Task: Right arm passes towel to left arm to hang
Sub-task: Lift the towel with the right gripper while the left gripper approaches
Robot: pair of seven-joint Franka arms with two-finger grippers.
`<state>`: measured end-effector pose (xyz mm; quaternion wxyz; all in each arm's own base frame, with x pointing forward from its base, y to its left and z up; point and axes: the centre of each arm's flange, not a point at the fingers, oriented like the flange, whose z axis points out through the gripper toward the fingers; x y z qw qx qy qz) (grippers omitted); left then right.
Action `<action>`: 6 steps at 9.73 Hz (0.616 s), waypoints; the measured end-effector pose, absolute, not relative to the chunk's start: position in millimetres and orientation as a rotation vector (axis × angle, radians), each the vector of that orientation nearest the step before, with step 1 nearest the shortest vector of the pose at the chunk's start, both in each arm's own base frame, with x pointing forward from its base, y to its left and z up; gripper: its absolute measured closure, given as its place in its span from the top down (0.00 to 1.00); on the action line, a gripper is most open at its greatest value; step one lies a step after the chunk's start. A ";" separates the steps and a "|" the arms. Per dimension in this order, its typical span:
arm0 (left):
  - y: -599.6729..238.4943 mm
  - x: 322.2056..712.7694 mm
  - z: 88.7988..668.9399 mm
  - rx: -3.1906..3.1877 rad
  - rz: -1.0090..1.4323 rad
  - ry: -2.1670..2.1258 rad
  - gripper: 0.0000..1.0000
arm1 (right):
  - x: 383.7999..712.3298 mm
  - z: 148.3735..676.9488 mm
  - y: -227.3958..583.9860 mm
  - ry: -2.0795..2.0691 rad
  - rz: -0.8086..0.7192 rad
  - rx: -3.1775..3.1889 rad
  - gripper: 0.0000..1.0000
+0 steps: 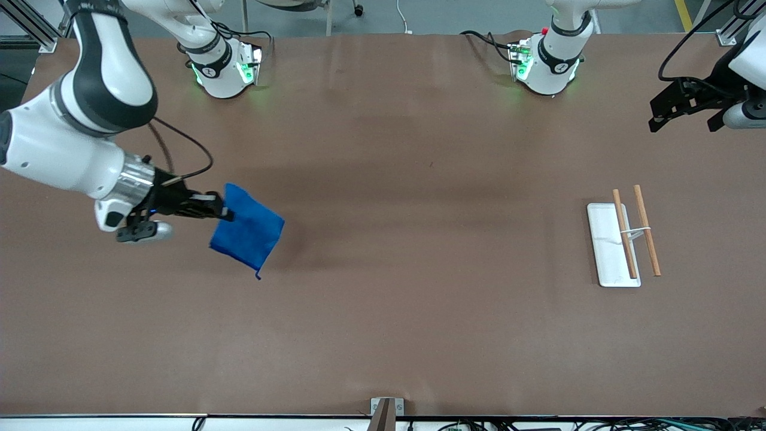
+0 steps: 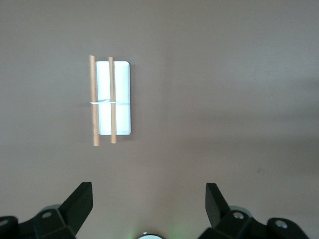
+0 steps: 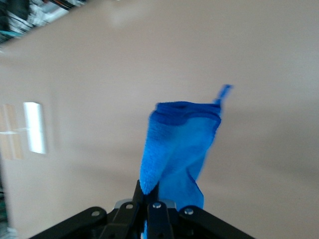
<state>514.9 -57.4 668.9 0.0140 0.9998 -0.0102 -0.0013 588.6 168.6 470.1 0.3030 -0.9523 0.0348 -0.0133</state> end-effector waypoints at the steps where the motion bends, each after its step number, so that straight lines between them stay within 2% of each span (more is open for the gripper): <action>1: -68.6 516.9 656.7 3.043 -0.060 -0.049 1.00 | 583.5 480.3 207.1 0.133 -0.075 -2.462 0.03; 4: -133.3 555.8 551.3 2.770 -0.308 -0.093 1.00 | 545.3 515.1 322.9 0.251 -0.138 -2.271 0.03; 6: -166.3 584.9 487.9 2.519 -0.413 -0.005 1.00 | 520.4 541.4 368.3 0.320 -0.043 -2.122 0.03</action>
